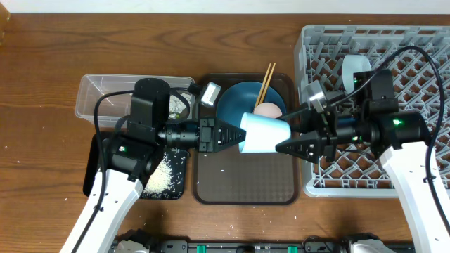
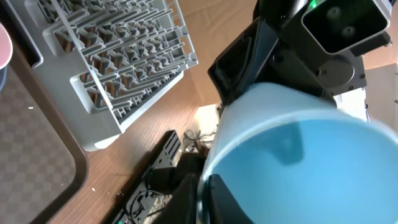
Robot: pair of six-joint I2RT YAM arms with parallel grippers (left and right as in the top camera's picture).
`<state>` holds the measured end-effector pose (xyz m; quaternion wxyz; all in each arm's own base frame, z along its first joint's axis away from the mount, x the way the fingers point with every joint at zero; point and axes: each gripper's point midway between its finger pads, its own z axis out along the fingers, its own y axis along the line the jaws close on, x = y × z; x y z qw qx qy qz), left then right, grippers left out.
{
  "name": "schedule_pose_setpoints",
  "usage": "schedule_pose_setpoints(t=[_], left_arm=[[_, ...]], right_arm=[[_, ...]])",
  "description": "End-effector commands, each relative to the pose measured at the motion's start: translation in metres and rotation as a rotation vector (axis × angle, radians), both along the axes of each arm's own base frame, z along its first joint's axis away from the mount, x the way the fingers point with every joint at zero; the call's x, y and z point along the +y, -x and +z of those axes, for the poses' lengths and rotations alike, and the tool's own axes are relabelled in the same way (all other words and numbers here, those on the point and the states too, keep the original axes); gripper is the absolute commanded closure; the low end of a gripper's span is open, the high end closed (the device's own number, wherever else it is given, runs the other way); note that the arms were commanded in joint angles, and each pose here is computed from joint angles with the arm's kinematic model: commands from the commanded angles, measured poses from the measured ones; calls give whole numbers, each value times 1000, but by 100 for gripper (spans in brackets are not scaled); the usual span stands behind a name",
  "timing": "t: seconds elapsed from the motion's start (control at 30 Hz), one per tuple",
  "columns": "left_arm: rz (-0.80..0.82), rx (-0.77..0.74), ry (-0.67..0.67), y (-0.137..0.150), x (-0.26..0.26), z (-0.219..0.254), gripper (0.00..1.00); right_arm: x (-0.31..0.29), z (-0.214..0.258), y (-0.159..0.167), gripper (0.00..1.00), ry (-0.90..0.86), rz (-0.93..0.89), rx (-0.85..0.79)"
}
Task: Sort waste into correct bins and load items into the dishwasher rack
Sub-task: 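Close the right gripper on the cup's base beside the left gripper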
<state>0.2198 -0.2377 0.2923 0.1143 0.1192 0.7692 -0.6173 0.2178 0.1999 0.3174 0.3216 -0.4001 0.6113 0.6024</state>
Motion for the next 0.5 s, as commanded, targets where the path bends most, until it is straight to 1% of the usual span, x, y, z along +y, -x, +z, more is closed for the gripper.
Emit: schedule_pose_setpoints(t=[0.0,0.13,0.23,0.4,0.43,0.47], left_arm=[[7,-17,7,-1,1,8,89],[7,-20,6,-1,1,8,85],[7,-32,4,-2,1,8,83],[7,-28,2,-1,1,7,83],[7,-25,1,-1,2,6,79],[7,-24,1,-1,2,6,79]], right_arm=[[-5,3,-3,46,-5,-22,17],[-6,-2,-7,47,27,-45,29],[-7,-9,-12,48,70,-73,58],[-16,-27,-33,52,186,-200,184],[-19,-29,-36,52,195,-224,203],[-22,-29,-39,52,197,-241,214]])
